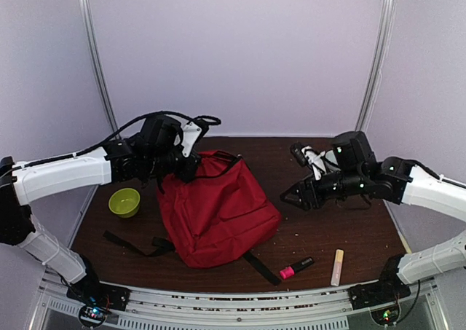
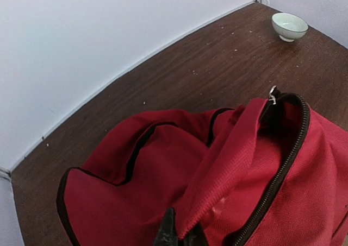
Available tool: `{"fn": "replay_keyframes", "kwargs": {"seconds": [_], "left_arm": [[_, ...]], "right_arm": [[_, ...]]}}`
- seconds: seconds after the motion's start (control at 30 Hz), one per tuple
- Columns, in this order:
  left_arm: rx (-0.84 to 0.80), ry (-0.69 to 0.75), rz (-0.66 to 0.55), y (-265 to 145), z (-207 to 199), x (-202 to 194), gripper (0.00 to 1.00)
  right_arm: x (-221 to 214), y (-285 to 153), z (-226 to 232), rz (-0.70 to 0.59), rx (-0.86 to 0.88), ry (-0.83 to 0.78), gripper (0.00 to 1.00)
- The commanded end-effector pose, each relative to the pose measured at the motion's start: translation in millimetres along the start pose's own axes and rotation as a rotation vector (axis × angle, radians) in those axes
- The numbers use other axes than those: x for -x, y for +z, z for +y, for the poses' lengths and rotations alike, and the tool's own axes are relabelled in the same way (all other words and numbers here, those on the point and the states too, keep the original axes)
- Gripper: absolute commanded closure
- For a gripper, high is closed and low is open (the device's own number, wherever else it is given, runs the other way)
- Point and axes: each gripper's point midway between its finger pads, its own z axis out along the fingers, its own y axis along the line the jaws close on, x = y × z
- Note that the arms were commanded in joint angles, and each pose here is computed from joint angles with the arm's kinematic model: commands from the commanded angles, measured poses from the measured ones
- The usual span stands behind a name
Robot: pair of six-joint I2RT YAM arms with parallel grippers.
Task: Pack the student bag
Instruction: Set down the student bag at the center of the board.
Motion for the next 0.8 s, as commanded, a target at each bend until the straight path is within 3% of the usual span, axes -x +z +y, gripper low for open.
{"fn": "replay_keyframes", "kwargs": {"seconds": [0.0,0.17,0.5,0.63,0.77], "left_arm": [[0.028,-0.21,-0.051,2.3,20.2,-9.8,1.0],[0.069,-0.241,0.007,11.6,35.0,-48.2,1.0],[0.066,-0.348,0.131,41.7,61.9,-117.7,1.0],[0.027,-0.358,0.178,53.7,57.8,-133.8,1.0],[-0.027,-0.356,0.182,57.4,51.3,-130.9,0.99]], "right_arm": [[-62.2,12.9,-41.8,0.116,-0.263,0.223,0.5],[-125.9,15.4,-51.1,0.223,-0.372,0.302,0.51],[-218.4,8.1,-44.8,0.458,-0.448,0.243,0.53],[-220.8,1.6,-43.3,0.484,-0.462,0.203,0.53],[-168.8,3.8,-35.7,0.392,-0.466,0.079,0.52]]}}
